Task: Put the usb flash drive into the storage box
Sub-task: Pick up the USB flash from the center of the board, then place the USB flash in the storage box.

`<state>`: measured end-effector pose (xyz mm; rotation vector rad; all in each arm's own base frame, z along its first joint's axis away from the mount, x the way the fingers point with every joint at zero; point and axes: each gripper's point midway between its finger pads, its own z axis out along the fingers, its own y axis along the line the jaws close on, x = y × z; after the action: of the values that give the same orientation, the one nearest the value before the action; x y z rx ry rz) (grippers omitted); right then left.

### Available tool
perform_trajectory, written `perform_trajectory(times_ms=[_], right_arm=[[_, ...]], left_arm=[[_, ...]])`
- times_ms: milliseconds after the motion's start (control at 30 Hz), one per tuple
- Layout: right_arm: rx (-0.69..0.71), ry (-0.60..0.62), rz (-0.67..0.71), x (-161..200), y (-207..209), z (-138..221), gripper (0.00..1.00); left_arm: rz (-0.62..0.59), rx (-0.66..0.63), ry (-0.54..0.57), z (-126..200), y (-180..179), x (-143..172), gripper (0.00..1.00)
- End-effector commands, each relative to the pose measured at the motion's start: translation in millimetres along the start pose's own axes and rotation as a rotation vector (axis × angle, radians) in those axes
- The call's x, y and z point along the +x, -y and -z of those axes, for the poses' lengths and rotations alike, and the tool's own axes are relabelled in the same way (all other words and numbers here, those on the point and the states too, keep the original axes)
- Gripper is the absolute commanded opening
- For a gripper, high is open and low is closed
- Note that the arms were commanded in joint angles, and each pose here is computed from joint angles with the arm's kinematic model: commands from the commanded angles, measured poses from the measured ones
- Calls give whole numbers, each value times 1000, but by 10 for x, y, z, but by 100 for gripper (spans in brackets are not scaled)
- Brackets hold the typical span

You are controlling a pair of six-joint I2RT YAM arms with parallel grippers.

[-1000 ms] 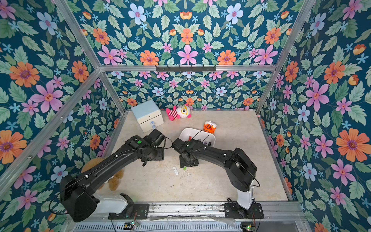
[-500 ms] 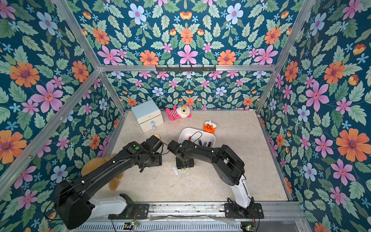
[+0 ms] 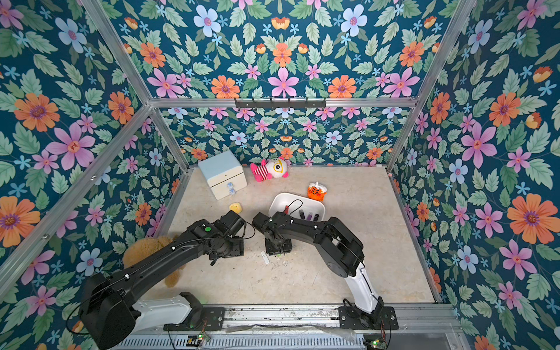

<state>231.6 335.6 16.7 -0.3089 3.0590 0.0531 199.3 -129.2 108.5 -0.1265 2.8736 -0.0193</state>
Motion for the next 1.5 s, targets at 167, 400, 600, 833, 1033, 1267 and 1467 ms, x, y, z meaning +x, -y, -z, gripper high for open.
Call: perform_trajectory(times_ms=[167,400,600,833,1033,1267,1467], right_arm=[[20,24,19,-132,80,3,43],[12,13,35,-130,42,-27,33],[16,2,41,-66,48,-19,8],[3,73,7,-107,114,372,0],[9,171,-46,-182,326,908,0],[63,174,-168,-288,1042,1050,0],[54,199,-214,-449,1421,1152,0]], left_arm=[[13,21,-8,-46,45,47,76],[6,33,-16,-92,125,83,76],[-10,55,-21,-141,272,117,76],[-38,60,-33,-194,430,207,75],[-37,81,-30,-277,523,211,75],[-43,121,-49,-426,728,166,74],[-78,109,-86,-563,946,81,74]])
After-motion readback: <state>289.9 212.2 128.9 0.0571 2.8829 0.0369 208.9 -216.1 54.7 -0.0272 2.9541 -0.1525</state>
